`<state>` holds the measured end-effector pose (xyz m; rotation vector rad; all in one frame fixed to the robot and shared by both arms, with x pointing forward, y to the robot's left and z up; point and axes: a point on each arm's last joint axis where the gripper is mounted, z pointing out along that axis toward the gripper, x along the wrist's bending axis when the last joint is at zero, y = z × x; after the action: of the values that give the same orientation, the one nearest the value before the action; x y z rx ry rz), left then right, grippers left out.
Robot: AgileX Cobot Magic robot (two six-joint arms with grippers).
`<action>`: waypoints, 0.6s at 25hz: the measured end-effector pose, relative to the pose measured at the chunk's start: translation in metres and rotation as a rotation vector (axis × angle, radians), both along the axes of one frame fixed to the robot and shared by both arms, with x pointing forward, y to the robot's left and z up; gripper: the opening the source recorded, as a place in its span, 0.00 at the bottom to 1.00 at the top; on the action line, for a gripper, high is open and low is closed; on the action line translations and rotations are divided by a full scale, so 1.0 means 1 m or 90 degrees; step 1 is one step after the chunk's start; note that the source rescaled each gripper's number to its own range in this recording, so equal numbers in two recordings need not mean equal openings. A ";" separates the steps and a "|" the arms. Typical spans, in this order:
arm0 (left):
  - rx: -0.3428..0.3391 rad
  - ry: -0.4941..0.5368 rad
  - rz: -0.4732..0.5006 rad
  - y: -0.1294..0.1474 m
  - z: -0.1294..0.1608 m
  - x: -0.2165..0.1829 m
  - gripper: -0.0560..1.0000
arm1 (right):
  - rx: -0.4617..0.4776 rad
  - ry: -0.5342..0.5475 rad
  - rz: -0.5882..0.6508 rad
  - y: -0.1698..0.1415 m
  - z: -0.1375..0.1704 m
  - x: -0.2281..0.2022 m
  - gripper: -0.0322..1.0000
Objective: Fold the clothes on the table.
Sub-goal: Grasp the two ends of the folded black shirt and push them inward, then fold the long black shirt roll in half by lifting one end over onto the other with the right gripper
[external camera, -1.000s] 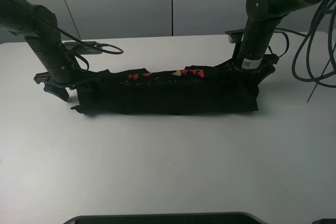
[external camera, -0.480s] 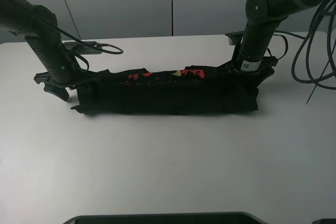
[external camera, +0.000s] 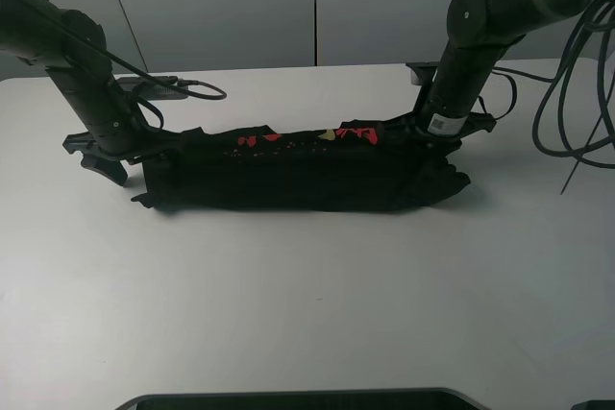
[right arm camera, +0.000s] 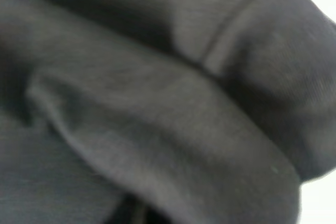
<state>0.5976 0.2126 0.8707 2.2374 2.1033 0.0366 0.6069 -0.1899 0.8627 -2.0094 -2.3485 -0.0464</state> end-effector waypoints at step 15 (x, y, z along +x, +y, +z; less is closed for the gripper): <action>0.001 0.003 -0.001 0.000 0.000 0.000 0.99 | 0.006 -0.008 0.013 0.000 0.013 -0.004 0.16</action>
<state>0.5972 0.2127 0.8707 2.2422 2.1036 0.0329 0.6030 -0.1903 0.8758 -1.9865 -2.3717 -0.0704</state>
